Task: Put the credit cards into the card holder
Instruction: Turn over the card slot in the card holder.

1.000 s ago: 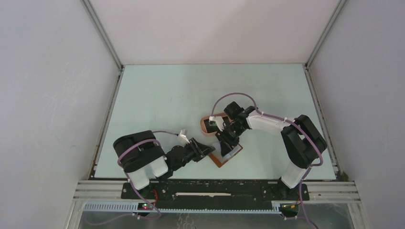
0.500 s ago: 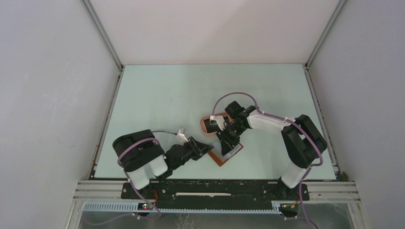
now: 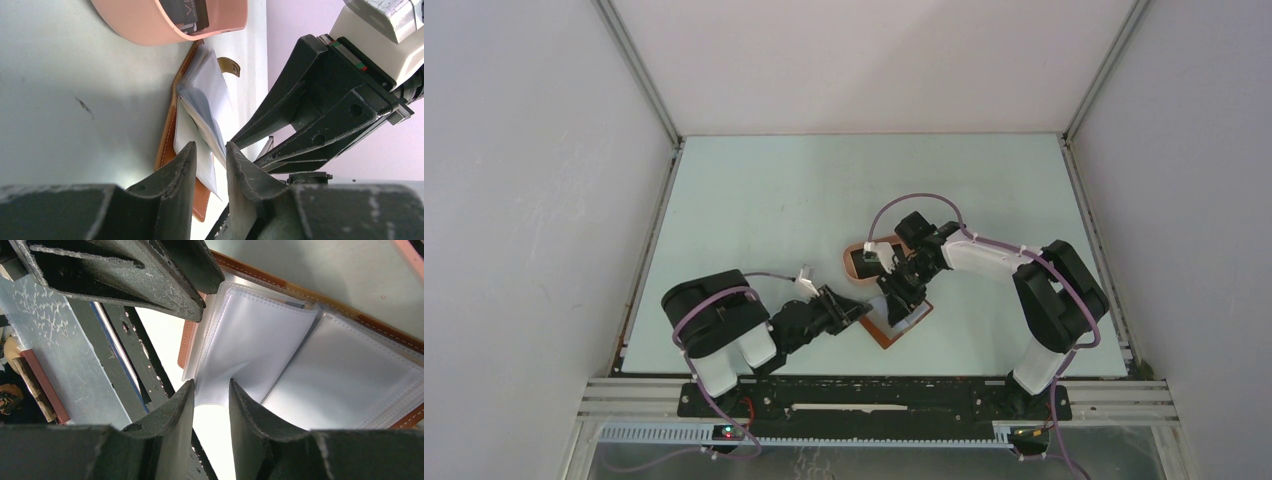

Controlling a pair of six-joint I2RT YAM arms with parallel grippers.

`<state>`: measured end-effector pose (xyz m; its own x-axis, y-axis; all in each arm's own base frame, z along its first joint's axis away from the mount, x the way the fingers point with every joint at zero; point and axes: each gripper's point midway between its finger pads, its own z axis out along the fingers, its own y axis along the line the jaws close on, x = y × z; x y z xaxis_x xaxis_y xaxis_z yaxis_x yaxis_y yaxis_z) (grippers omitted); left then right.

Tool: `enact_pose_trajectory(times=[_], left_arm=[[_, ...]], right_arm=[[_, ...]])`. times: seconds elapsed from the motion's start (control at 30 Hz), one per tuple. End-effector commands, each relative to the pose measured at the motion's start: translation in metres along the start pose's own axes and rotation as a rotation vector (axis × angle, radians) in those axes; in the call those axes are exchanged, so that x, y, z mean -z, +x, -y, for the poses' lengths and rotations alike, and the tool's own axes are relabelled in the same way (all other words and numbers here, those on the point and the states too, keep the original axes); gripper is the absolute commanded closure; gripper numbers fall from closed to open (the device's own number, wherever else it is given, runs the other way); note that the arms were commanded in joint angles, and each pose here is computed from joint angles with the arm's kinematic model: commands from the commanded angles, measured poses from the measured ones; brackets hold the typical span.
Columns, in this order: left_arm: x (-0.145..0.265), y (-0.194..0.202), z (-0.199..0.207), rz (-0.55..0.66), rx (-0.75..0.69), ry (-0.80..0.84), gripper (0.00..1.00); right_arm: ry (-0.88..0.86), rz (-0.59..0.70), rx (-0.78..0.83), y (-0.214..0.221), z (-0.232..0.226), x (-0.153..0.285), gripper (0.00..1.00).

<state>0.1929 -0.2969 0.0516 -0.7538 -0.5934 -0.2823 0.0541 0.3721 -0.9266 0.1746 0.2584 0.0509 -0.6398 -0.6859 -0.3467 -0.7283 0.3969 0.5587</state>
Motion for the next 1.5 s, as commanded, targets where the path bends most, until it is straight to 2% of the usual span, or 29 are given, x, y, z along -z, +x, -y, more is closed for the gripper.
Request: enact_pose_trajectory(times=[0.0,0.43,0.87,1.03,1.3,1.47], left_arm=[[-0.01,-0.005,0.011,0.009,-0.013,0.035,0.67],[-0.016,-0.002,0.001,-0.013,-0.01,-0.006,0.72],[-0.022,0.0,-0.003,-0.031,-0.015,-0.037,0.73],[-0.026,0.0,-0.003,-0.044,-0.036,-0.064,0.73],[-0.032,-0.001,0.001,-0.056,-0.068,-0.086,0.72],[-0.039,0.0,0.007,-0.074,-0.084,-0.079,0.71]], right_arm=[[0.022,0.055,0.036,-0.016,0.0,0.011,0.61],[0.02,0.056,0.036,-0.016,0.0,0.011,0.61],[0.017,0.059,0.041,-0.017,-0.001,0.012,0.6],[0.017,0.057,0.046,-0.017,-0.002,0.014,0.56],[0.037,0.091,0.069,-0.024,-0.003,0.025,0.42],[0.067,0.133,0.077,-0.029,0.002,0.038,0.41]])
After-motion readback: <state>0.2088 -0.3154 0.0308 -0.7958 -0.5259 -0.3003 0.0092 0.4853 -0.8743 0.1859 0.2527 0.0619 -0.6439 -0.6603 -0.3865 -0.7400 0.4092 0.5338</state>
